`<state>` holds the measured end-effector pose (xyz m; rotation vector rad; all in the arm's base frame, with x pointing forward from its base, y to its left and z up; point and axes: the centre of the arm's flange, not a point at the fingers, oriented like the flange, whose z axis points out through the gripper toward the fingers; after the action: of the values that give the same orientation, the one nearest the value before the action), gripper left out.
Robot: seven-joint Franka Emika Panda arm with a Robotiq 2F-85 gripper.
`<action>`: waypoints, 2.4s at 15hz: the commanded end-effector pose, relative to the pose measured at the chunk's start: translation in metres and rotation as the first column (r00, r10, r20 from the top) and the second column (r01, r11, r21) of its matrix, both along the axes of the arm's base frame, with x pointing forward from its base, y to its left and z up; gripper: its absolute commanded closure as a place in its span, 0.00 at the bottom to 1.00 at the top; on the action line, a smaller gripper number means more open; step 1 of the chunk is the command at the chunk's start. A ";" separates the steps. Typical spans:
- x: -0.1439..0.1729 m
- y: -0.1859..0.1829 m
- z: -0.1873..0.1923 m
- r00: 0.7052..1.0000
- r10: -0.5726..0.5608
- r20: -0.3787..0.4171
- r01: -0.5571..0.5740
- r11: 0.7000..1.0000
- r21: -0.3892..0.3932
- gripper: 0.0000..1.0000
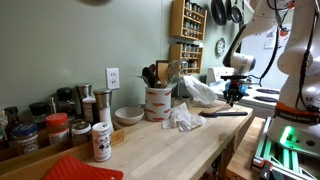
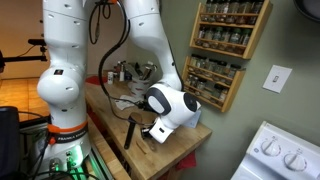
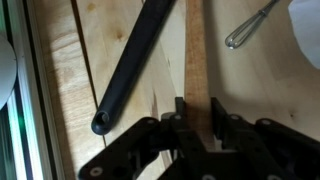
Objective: Pick up both the wooden and plastic spatula at the same time and put them in the utensil holding bucket
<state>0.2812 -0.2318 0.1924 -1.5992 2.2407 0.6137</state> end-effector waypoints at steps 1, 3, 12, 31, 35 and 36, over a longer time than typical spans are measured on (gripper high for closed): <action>-0.006 0.017 0.000 0.997 -0.037 -0.071 0.037 0.999 -0.008 0.93; -0.006 0.020 0.001 0.992 -0.065 -0.110 0.064 0.998 -0.017 0.88; -0.001 0.045 0.027 0.993 0.007 -0.114 -0.013 0.998 -0.058 0.00; 0.028 0.120 -0.017 0.976 0.208 0.057 -0.212 0.975 0.067 0.00; 0.031 0.133 -0.025 0.970 0.203 0.131 -0.216 0.972 0.097 0.00; 0.032 0.137 -0.025 0.970 0.191 0.148 -0.207 0.973 0.105 0.00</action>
<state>0.3207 -0.1101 0.1769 -1.7938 1.9737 0.6757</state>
